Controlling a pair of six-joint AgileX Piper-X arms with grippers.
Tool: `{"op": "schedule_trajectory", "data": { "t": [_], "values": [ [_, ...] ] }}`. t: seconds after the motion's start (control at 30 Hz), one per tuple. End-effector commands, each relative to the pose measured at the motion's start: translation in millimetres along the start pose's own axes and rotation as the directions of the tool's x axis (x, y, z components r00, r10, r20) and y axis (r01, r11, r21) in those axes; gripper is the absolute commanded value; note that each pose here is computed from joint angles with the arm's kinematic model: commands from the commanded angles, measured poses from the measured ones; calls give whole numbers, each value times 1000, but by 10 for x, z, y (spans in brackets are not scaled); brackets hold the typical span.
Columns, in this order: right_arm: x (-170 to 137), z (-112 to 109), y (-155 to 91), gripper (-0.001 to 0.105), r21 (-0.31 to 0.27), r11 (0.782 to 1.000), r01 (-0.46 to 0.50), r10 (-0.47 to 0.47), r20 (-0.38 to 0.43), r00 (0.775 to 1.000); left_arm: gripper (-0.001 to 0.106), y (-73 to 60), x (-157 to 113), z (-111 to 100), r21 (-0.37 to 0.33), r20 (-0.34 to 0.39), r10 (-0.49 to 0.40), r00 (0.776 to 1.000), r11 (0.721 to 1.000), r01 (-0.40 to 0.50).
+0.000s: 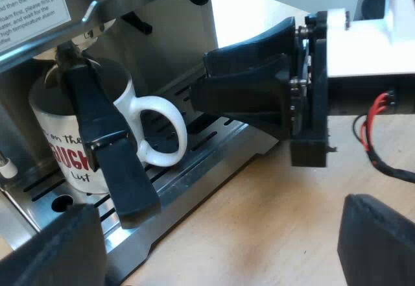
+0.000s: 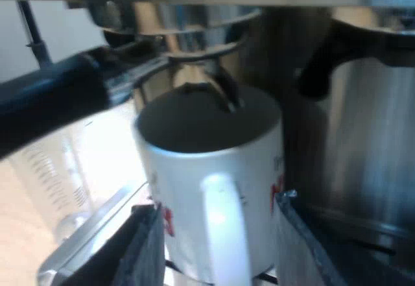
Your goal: Place mug into machine
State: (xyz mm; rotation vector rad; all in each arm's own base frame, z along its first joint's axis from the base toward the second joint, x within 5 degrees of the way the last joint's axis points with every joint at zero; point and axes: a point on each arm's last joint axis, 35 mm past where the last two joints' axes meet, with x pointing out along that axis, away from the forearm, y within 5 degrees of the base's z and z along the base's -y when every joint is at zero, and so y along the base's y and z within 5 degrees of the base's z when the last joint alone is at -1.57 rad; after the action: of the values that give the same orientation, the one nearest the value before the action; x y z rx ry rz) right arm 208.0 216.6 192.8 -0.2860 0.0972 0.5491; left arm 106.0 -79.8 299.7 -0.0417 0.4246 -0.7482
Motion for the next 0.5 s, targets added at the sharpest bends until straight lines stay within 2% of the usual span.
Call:
{"op": "schedule_trajectory", "data": {
  "t": [0.03,0.5],
  "values": [
    [-44,43,22,41,-15,1000,-14,14,-3,1000,79,-15,-22,51,6,32,2,1000,1000,-2],
    [-454,379,137,41,-49,996,-69,68,-21,997,79,-15,-22,51,6,32,2,1000,1000,-2]
  ]
}}
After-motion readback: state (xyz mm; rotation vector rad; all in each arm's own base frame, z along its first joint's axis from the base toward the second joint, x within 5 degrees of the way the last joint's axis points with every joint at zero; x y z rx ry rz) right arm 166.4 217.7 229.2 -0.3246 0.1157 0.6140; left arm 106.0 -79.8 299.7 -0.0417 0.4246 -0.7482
